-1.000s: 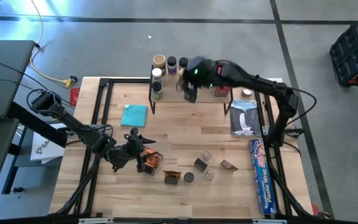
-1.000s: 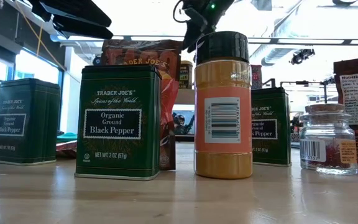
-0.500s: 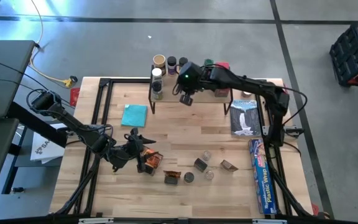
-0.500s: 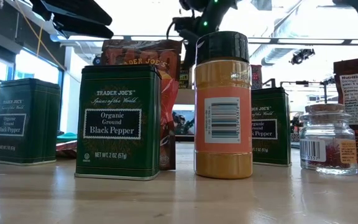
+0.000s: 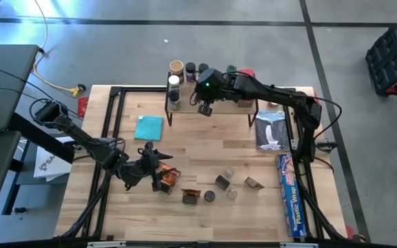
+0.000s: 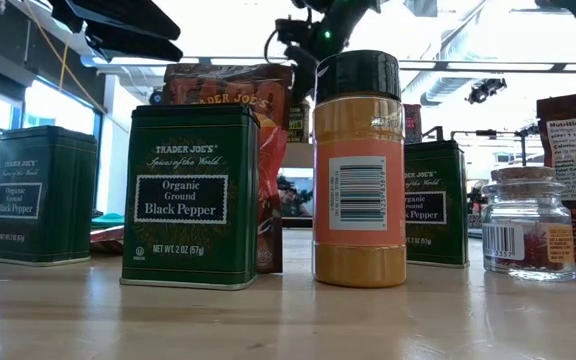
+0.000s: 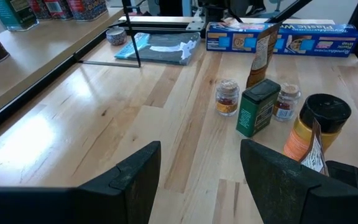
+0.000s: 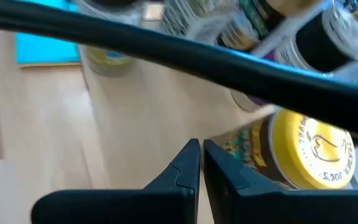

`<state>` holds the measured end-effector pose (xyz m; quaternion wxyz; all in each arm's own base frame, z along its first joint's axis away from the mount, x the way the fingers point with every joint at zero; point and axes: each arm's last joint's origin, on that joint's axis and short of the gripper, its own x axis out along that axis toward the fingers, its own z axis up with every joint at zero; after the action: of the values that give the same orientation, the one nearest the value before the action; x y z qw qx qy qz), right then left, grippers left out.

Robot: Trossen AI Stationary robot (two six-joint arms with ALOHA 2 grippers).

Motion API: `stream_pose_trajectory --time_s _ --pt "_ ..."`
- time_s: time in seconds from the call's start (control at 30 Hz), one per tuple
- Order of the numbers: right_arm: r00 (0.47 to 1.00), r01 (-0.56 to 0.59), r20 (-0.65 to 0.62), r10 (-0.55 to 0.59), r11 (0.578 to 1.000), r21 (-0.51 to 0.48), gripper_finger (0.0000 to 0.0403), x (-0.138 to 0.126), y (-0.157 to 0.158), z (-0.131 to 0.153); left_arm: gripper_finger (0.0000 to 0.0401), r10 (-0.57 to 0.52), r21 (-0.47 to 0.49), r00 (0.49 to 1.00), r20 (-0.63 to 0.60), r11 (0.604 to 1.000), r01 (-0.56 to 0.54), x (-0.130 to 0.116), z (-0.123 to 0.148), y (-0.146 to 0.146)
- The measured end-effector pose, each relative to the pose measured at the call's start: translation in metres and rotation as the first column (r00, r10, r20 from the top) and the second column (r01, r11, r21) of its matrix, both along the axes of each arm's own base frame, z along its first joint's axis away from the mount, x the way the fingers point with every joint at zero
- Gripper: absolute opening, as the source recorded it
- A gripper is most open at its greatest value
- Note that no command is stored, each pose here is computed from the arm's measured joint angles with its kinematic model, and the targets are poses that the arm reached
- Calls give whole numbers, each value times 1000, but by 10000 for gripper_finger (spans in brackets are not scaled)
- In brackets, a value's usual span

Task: Shelf spices
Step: Put the yellow seasoning bottle on the shelf, then put the black seasoning bottle on the shelf

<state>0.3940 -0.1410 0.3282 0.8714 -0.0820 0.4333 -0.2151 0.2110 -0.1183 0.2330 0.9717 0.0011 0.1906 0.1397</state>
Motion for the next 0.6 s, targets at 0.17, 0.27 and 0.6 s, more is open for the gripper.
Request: stream_pose_trajectory --time_s 0.17,0.27,0.6 --pt "998 -52 21 52 999 -10 13 -5 30 17 215 -4 -7 1000 1 1000 4 -1 0 -1" --pt "994 -104 29 106 993 -56 7 -12 66 35 215 -6 4 1000 2 1000 6 -2 0 -2" --pt "955 -272 125 269 962 9 2 -61 201 77 215 10 10 1000 13 1000 -11 -2 -1 -5"
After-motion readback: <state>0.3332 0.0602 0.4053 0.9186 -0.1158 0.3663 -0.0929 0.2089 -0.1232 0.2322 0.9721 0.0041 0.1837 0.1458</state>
